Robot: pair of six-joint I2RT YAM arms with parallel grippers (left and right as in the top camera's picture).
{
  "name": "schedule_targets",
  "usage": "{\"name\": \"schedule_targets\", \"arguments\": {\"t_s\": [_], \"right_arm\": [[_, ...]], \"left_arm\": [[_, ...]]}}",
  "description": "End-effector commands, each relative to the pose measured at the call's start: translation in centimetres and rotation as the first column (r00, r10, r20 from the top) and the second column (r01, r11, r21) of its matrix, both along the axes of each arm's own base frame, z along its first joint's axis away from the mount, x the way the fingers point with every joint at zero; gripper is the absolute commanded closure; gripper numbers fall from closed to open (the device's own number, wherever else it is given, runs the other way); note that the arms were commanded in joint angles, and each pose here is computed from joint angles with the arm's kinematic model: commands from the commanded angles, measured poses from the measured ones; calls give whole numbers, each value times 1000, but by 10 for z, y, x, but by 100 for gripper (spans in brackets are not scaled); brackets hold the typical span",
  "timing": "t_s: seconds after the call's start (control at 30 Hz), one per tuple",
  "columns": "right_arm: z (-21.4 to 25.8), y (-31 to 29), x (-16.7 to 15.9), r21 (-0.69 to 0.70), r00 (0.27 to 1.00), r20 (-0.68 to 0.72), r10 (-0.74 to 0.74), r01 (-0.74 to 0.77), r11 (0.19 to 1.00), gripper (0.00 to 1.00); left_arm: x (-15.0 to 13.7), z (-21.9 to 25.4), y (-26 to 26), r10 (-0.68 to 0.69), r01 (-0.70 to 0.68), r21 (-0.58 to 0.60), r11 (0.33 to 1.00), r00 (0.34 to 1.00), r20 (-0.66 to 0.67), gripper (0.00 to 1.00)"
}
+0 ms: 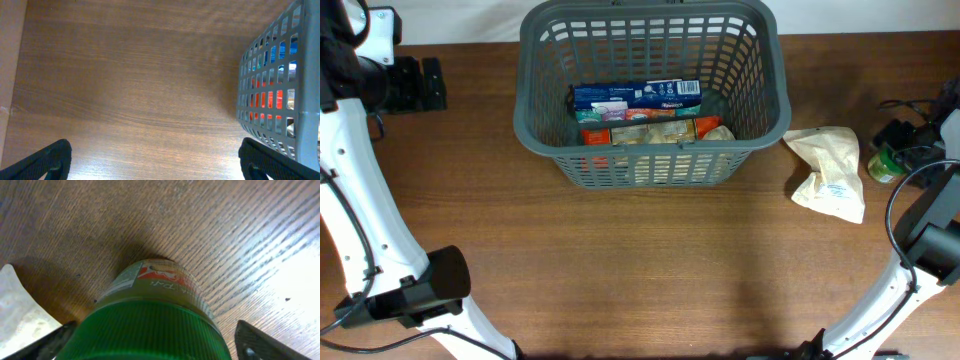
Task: Pack container
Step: 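Close the right gripper around the green-lidded jar and lift it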
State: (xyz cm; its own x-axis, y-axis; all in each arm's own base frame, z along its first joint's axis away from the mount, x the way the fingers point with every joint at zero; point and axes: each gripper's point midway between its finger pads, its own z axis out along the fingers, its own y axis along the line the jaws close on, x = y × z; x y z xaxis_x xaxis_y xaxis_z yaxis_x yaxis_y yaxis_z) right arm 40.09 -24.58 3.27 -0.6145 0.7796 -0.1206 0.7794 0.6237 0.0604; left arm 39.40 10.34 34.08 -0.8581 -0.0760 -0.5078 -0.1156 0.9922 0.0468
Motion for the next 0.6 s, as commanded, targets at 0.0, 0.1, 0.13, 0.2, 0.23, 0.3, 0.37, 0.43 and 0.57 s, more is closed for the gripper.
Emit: {"name": "schedule_targets", "arguments": {"t_s": [0.0,0.1,0.13,0.2,0.23,0.3,0.37,0.43,0.57], "right_arm": [[-2,-2,-3,5,1000,-4,-18,18,1000,16],[-3,-2,-3,6,1000,-5,-18,19,1000,17],[-3,-2,-3,5,1000,-5,-19,19,1000,16],[-3,-2,-3,3,1000,-7,-19,19,1000,17],[-3,-2,-3,3,1000,-7,-19,19,1000,18],[-3,-3,-4,-3,1000,-10,-20,20,1000,18],[-3,-4,-5,-10,1000,-15,-21,21,1000,18],[-3,-5,-5,-14,1000,-16,-22,21,1000,18],[-3,-5,-5,-14,1000,-16,-23,22,1000,21]], "left_arm": [[-1,0,0,12,-12,-4,1000,1000,-2,1],[-1,0,0,12,-12,-4,1000,1000,-2,1],[-1,0,0,12,-12,-4,1000,1000,-1,1],[-1,0,0,12,-12,-4,1000,1000,-1,1],[-1,0,0,12,-12,-4,1000,1000,-2,1],[-1,0,0,12,-12,-4,1000,1000,-1,1],[-1,0,0,12,-12,-4,1000,1000,-2,1],[-1,0,0,12,-12,-4,1000,1000,-2,1],[-1,0,0,12,-12,-4,1000,1000,-1,1]]}}
